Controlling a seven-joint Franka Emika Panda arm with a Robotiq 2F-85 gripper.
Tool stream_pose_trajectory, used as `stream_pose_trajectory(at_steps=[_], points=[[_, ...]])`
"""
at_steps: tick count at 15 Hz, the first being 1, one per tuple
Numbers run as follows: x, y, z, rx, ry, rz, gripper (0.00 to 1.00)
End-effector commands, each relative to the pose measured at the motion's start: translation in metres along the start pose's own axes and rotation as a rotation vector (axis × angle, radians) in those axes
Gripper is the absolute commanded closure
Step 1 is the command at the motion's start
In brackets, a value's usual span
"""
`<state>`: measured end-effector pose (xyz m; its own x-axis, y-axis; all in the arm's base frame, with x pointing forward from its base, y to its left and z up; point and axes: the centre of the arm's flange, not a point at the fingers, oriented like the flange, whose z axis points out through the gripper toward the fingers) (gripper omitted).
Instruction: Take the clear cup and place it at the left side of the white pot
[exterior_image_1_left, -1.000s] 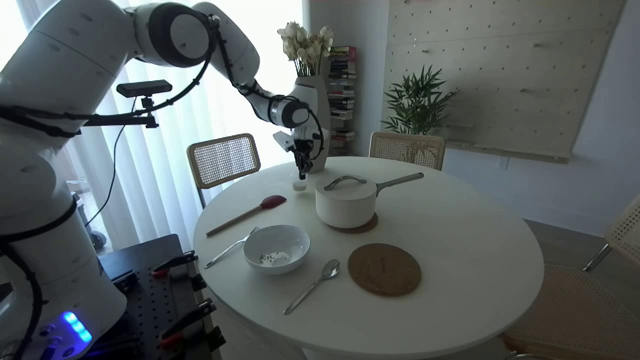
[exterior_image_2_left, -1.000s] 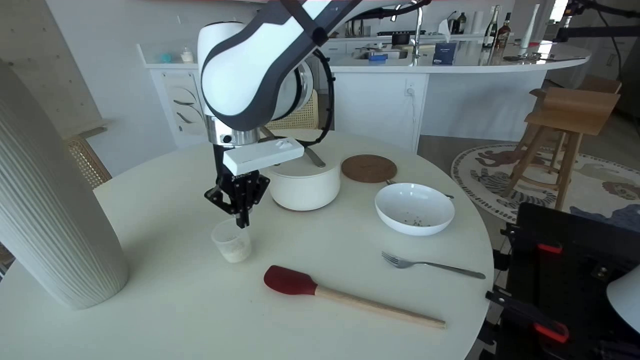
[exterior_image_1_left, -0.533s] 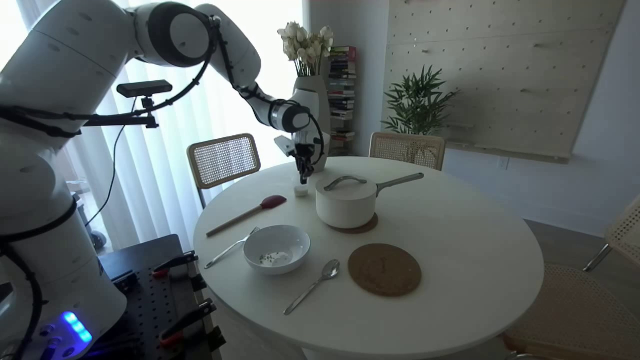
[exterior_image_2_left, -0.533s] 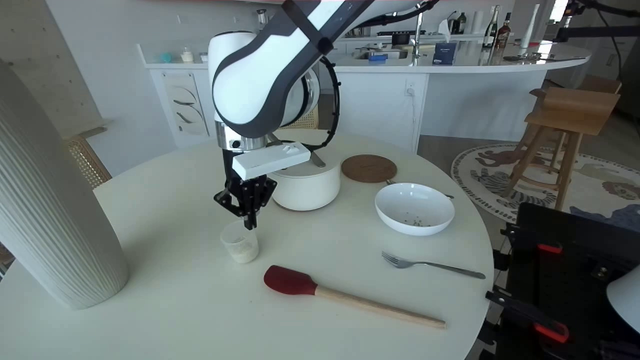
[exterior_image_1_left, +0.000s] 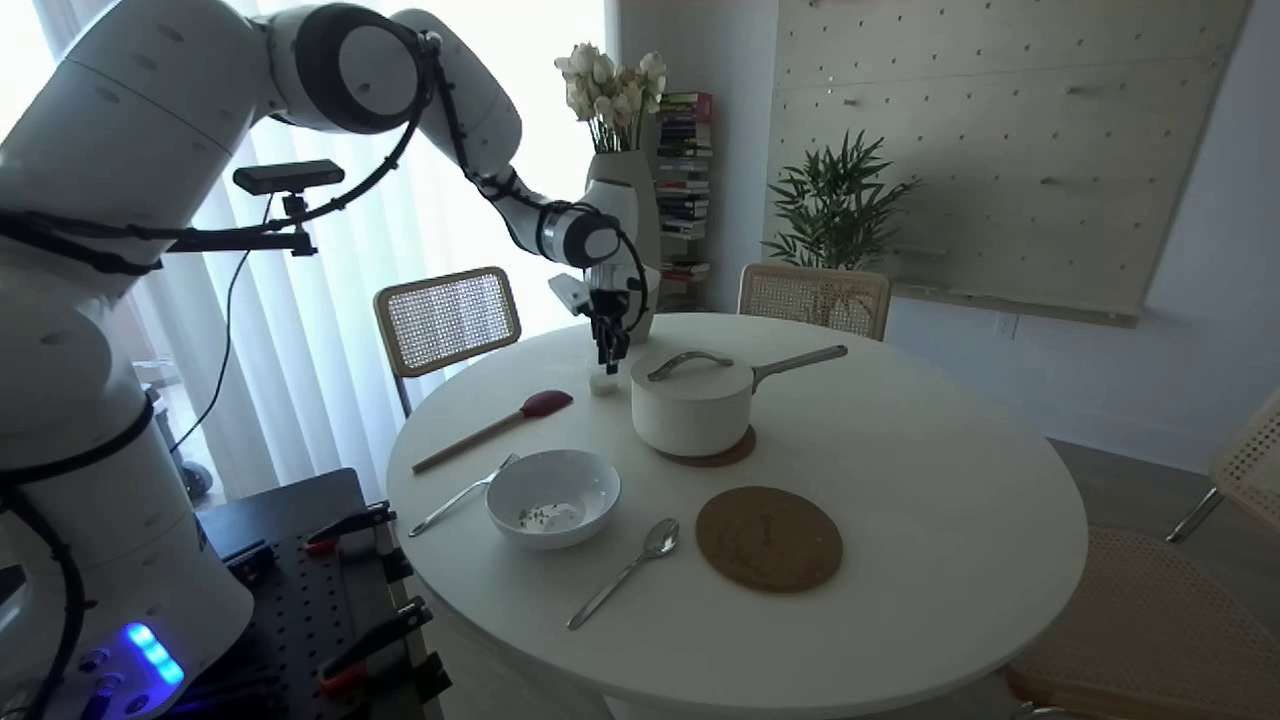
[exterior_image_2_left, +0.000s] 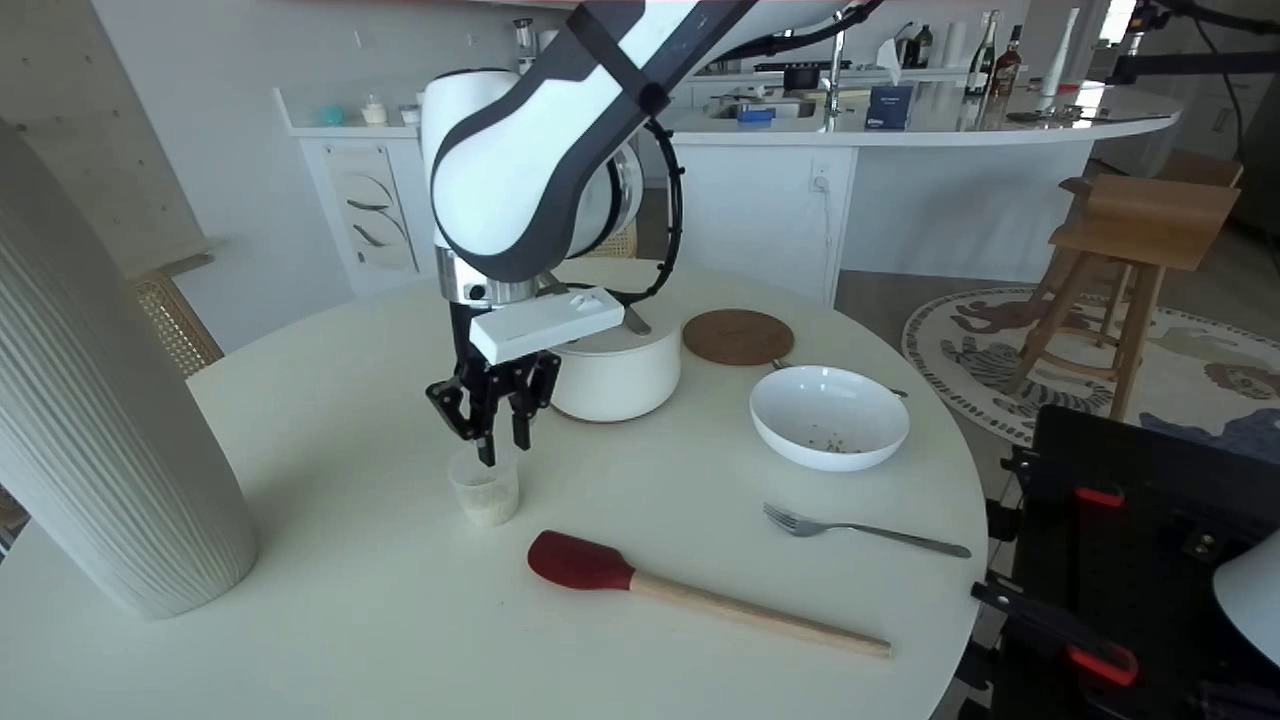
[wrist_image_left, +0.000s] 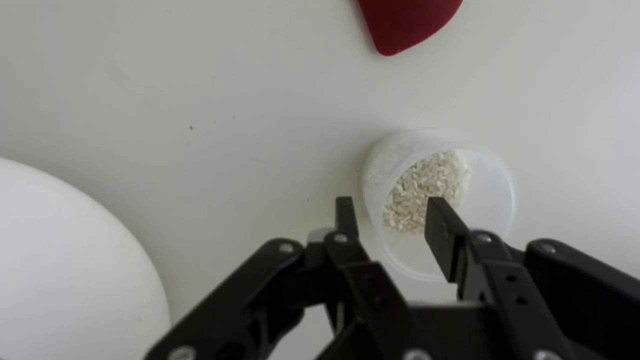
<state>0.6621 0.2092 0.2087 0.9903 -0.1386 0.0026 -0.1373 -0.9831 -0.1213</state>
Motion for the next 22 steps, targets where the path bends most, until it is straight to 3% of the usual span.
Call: stream_pose_trajectory(at_steps=[1, 4, 5, 11, 16, 22], points=[[-0.009, -0.003, -0.013, 0.0, 0.014, 0.003, 0.25], [-0.013, -0.005, -0.029, -0.017, 0.028, 0.006, 0.03], [-0.015, -0.005, -0.037, -0.025, 0.039, 0.014, 0.0], [-0.044, 0.003, -0.09, -0.065, 0.128, 0.057, 0.0], [-0.097, 0.022, -0.128, -0.085, 0.244, 0.164, 0.0], [-0.156, 0.049, -0.154, -0.117, 0.29, 0.233, 0.0]])
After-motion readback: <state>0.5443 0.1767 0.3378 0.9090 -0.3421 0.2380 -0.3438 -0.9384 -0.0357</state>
